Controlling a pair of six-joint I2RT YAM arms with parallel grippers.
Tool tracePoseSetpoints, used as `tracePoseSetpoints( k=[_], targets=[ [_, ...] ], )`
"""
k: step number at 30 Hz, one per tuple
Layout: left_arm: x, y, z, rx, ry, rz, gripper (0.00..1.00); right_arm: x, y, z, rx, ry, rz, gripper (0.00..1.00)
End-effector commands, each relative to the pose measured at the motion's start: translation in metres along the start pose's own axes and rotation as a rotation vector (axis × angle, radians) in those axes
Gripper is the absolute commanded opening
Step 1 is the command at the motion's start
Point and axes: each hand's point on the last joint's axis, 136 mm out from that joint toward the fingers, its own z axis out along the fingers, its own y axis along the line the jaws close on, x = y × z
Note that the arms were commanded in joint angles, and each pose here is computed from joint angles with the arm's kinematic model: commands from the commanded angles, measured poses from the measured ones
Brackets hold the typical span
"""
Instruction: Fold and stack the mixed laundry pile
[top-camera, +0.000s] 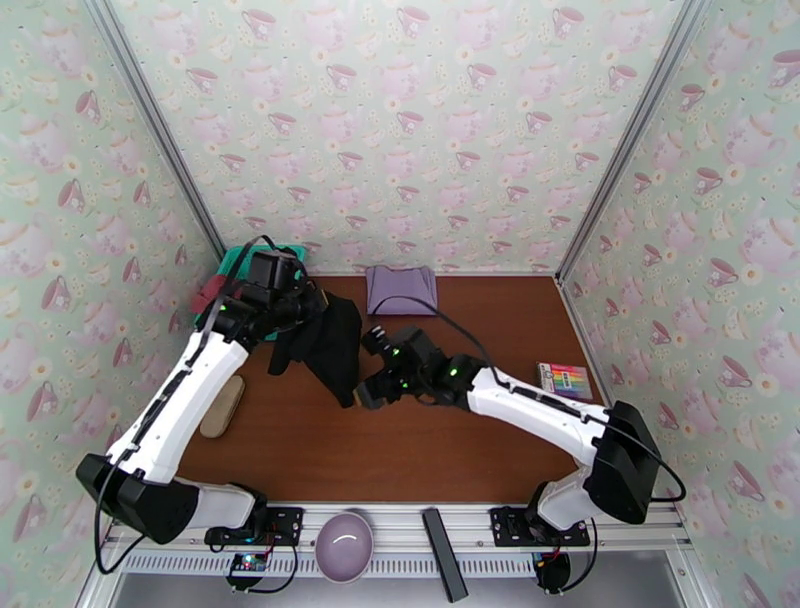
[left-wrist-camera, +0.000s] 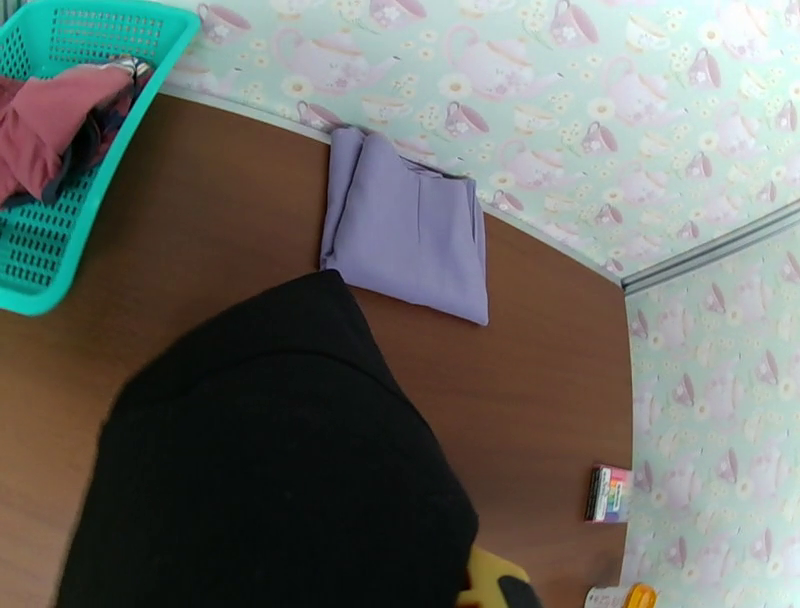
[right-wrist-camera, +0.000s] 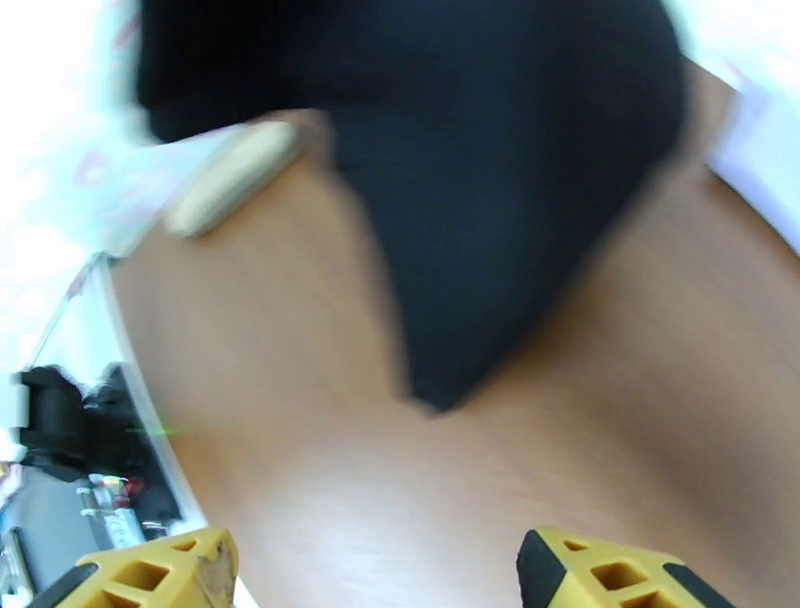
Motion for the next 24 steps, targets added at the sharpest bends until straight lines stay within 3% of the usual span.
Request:
tracePoseSetpoints(
  k=[1,8,15,24],
  targets=[
    [-0.023,-0.014,-0.015,0.04,-0.16,-0.081,0.0,-0.047,0.018,-0.012,0.009,-0.167,0.106,0.79],
    [-0.016,-0.02,-0.017,0.068,-0.188,-0.114,0.0,-0.095,0.022,-0.017,0.012,-0.338,0.204,0.8],
    [-0.015,-0.02,-0.021,0.077,-0.2,-0.123,0.0,-0.106,0.012,0.013,0.092,-0.275,0.209,0.77],
    [-0.021,-0.017,-0.031,0.067,-0.228,-0.116,0.0,-0.099,0.0,0.044,0.121,-0.213,0.221,0.59]
  ],
)
